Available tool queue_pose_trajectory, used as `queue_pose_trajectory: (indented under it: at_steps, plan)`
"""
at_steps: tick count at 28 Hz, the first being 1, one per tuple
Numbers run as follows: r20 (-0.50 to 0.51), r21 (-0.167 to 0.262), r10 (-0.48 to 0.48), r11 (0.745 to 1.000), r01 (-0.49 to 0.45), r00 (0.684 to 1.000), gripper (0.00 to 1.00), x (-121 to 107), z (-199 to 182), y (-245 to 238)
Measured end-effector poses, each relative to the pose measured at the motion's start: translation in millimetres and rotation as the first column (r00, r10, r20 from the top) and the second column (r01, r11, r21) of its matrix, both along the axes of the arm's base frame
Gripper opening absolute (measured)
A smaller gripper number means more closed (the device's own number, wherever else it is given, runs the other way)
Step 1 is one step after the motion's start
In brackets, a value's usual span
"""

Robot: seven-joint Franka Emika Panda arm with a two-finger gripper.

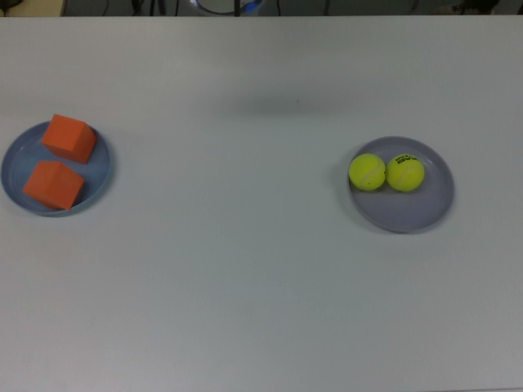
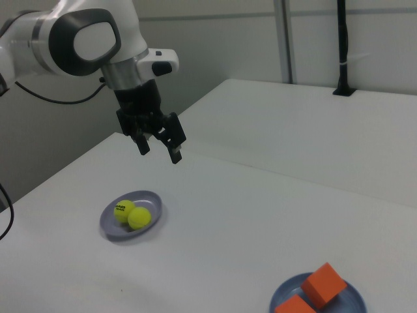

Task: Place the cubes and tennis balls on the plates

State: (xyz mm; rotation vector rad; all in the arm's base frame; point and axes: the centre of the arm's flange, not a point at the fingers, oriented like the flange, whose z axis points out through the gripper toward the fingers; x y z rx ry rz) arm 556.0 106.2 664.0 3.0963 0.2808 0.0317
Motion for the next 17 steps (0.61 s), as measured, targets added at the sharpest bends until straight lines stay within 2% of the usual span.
queue_pose_trajectory:
  at_steps: [17]
  plan:
    - [0.013, -0.001, -0.027, 1.000, 0.027, 1.000, 1.00, -5, 11, -15]
